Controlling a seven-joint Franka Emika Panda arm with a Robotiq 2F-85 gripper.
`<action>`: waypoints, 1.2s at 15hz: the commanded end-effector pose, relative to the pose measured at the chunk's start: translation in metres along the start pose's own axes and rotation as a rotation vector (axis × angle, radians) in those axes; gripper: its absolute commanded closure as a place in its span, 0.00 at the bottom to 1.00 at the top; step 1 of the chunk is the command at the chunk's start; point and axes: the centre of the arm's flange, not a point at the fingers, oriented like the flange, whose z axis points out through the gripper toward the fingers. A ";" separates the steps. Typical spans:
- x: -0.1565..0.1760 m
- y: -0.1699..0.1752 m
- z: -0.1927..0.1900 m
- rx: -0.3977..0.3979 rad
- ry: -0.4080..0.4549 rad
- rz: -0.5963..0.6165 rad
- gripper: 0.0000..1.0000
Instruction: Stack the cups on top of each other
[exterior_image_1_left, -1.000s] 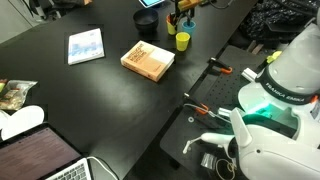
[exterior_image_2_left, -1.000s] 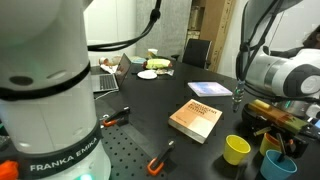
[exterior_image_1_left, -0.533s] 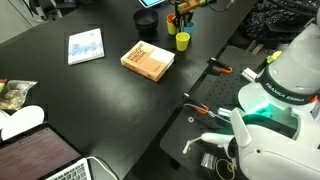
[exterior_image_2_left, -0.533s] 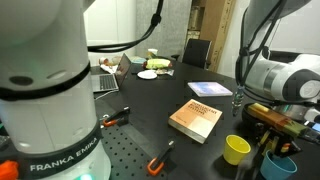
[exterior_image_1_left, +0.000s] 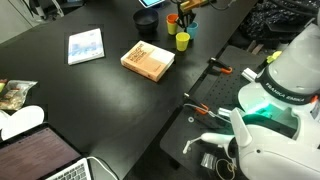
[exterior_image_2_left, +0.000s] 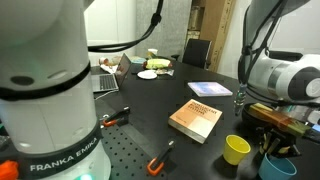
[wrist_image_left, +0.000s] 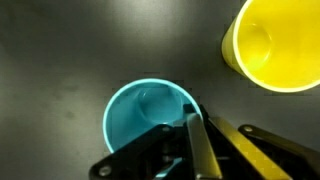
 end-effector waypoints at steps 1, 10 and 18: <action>-0.010 0.001 -0.043 -0.054 -0.009 0.001 0.99; 0.023 -0.011 -0.140 -0.152 0.103 -0.043 0.99; 0.064 -0.061 -0.156 -0.126 0.162 -0.111 0.99</action>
